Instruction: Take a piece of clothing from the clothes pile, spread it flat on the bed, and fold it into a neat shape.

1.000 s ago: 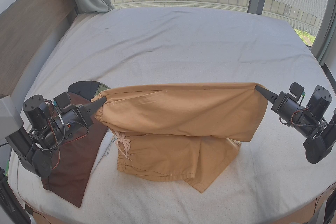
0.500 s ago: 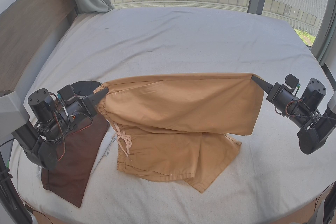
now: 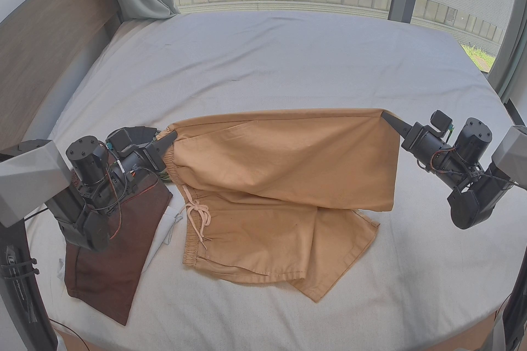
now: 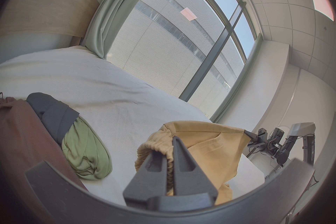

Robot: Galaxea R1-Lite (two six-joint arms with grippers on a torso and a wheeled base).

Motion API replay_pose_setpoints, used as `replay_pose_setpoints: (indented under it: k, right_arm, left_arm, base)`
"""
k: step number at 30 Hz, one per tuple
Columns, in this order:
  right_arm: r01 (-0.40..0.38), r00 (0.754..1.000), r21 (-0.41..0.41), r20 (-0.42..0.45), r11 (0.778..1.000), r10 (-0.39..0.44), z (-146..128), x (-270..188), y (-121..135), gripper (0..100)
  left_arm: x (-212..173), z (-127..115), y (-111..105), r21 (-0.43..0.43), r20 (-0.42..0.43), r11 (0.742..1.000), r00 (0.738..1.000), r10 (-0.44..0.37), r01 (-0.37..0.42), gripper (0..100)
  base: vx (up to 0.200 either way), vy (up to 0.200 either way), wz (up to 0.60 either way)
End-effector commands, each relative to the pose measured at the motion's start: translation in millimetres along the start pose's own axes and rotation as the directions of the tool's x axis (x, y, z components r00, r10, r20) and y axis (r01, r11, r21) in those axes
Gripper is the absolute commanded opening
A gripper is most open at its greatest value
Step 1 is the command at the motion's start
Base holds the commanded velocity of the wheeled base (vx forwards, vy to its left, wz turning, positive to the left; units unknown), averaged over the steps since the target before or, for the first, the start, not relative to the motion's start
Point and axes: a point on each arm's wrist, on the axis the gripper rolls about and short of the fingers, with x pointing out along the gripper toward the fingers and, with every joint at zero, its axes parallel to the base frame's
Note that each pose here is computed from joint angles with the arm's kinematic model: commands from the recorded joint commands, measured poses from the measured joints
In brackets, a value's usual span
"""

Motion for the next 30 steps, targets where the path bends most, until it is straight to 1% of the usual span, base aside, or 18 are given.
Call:
replay_pose_setpoints:
  k: [1, 5, 9, 11, 15, 16, 20, 27, 30]
  right_arm:
    - [0.004, 1.000, -0.001, 0.002, 1.000, -0.004, -8.3, 12.0, -16.3, 0]
    - [0.003, 1.000, -0.001, 0.003, 1.000, -0.003, -12.1, 17.7, -22.6, 0]
    - [-0.001, 1.000, -0.005, 0.008, 1.000, 0.001, -18.9, 27.9, -34.1, 0]
    - [-0.006, 1.000, -0.009, 0.014, 1.000, 0.006, -20.3, 33.3, -37.8, 0]
    - [-0.006, 1.000, -0.010, 0.016, 1.000, 0.006, -26.7, 41.0, -48.2, 0]
    - [-0.008, 1.000, -0.014, 0.022, 1.000, 0.008, -28.8, 45.4, -53.5, 0]
    - [-0.011, 1.000, -0.017, 0.028, 1.000, 0.011, -33.5, 52.4, -62.3, 0]
    - [-0.007, 1.000, -0.011, 0.020, 1.000, 0.007, -35.6, 62.0, -69.3, 0]
    - [-0.010, 1.000, -0.015, 0.026, 1.000, 0.011, -35.2, 67.2, -72.6, 0]
  left_arm:
    - [11.0, -12.4, 11.2, -0.023, -0.007, 1.000, 1.000, 0.008, -0.008, 0]
    - [17.4, -16.2, 16.8, -0.044, 0.005, 0.999, 1.000, 0.024, -0.024, 0]
    - [25.8, -25.7, 25.6, -0.055, 0.009, 0.998, 0.999, 0.040, -0.039, 0]
    - [30.1, -25.9, 27.9, -0.054, 0.018, 0.998, 0.999, 0.035, -0.034, 0]
    - [36.3, -25.4, 30.8, -0.079, 0.034, 0.996, 0.999, 0.030, -0.027, 0]
    - [39.7, -26.3, 33.2, -0.097, 0.045, 0.995, 0.998, 0.035, -0.030, 0]
    - [47.8, -29.2, 39.7, -0.122, 0.075, 0.991, 0.995, 0.058, -0.049, 0]
    - [56.6, -31.8, 46.3, -0.161, 0.096, 0.986, 0.994, 0.052, -0.036, 0]
    - [59.5, -33.9, 48.9, -0.162, 0.100, 0.986, 0.994, 0.050, -0.033, 0]
  base:
    - [0.000, 0.000, 0.00]
    - [0.000, 0.000, 0.00]
    - [0.000, 0.000, 0.00]
    - [0.000, 0.000, 0.00]
    - [0.000, 0.000, 0.00]
    - [0.000, 0.000, 0.00]
    - [0.000, 0.000, 0.00]
    - [0.000, 0.000, 0.00]
    - [0.000, 0.000, 0.00]
